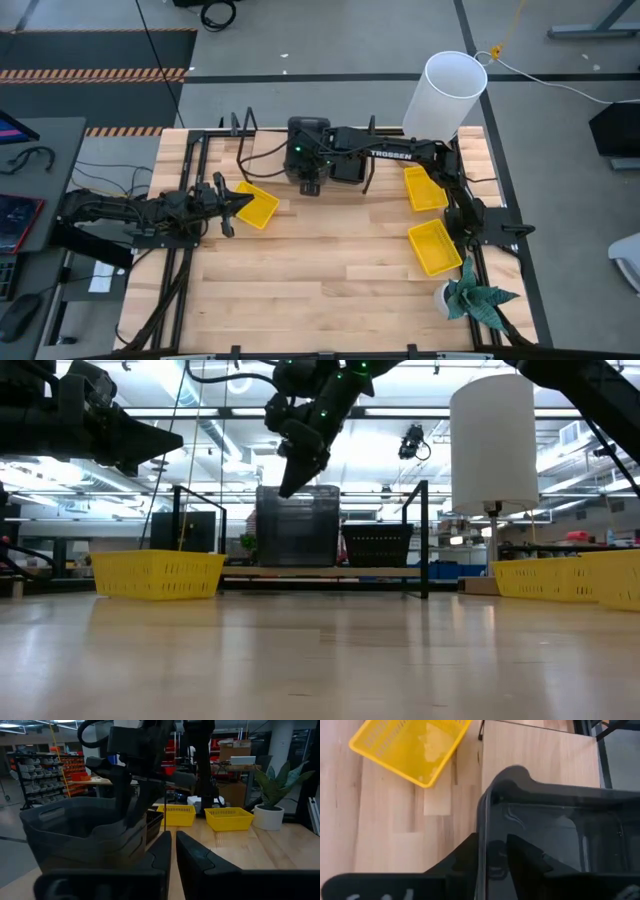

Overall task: Stack baskets on shelf by color
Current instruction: Stack the yellow bin on the top of the yellow bin

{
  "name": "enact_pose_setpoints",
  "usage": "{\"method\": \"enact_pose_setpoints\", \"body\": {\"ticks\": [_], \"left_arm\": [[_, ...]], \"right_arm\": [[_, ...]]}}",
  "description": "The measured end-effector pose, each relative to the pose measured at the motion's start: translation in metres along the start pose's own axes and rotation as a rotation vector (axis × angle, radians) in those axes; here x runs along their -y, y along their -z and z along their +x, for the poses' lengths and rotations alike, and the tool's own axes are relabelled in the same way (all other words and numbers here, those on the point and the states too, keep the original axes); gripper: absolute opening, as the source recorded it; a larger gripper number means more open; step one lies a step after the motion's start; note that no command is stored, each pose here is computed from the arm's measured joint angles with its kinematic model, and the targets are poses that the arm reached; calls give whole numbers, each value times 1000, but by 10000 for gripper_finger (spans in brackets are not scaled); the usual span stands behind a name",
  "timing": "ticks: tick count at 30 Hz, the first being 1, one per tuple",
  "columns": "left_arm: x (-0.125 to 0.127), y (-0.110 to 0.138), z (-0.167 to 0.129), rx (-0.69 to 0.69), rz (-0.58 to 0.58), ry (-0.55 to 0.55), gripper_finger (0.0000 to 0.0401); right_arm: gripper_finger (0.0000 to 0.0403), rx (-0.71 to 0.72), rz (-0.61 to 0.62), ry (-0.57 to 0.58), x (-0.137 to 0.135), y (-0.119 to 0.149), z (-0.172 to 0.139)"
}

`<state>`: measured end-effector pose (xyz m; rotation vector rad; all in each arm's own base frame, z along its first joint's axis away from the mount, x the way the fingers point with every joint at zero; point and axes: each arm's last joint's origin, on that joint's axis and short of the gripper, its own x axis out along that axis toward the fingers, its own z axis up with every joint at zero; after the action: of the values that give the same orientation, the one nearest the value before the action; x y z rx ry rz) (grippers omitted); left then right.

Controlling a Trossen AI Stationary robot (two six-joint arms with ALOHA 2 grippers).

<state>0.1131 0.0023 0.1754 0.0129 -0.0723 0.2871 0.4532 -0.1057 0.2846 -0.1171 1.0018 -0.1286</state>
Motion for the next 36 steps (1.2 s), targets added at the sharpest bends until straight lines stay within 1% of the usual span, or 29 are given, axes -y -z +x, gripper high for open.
{"method": "enact_pose_setpoints", "body": {"ticks": [4,7,12,16,19,23,27,30,32,36], "left_arm": [[0,0,0,0,0,0,27],[0,0,0,0,0,1,25],[0,0,0,-1,0,0,31],[0,0,0,0,0,0,36],[0,0,0,0,0,0,34],[0,0,0,0,0,1,28],[0,0,0,-1,0,0,26],[0,0,0,0,0,1,29],[0,0,0,0,0,0,32],[0,0,0,0,0,1,36]], "right_arm": [[110,-5,-18,42,-3,-2,-2],[110,23,-27,49,-3,-9,-11],[110,34,-37,36,-7,-17,-32],[109,-13,-52,13,-16,-18,-47],[106,0,-63,-11,-22,-18,-62],[96,77,-48,-33,-26,-18,-97],[90,85,-23,-39,-32,-7,-116],[89,108,-15,-53,-43,3,-130],[89,101,-11,-62,-50,13,-135],[89,49,-21,-40,-66,40,-138]]}}
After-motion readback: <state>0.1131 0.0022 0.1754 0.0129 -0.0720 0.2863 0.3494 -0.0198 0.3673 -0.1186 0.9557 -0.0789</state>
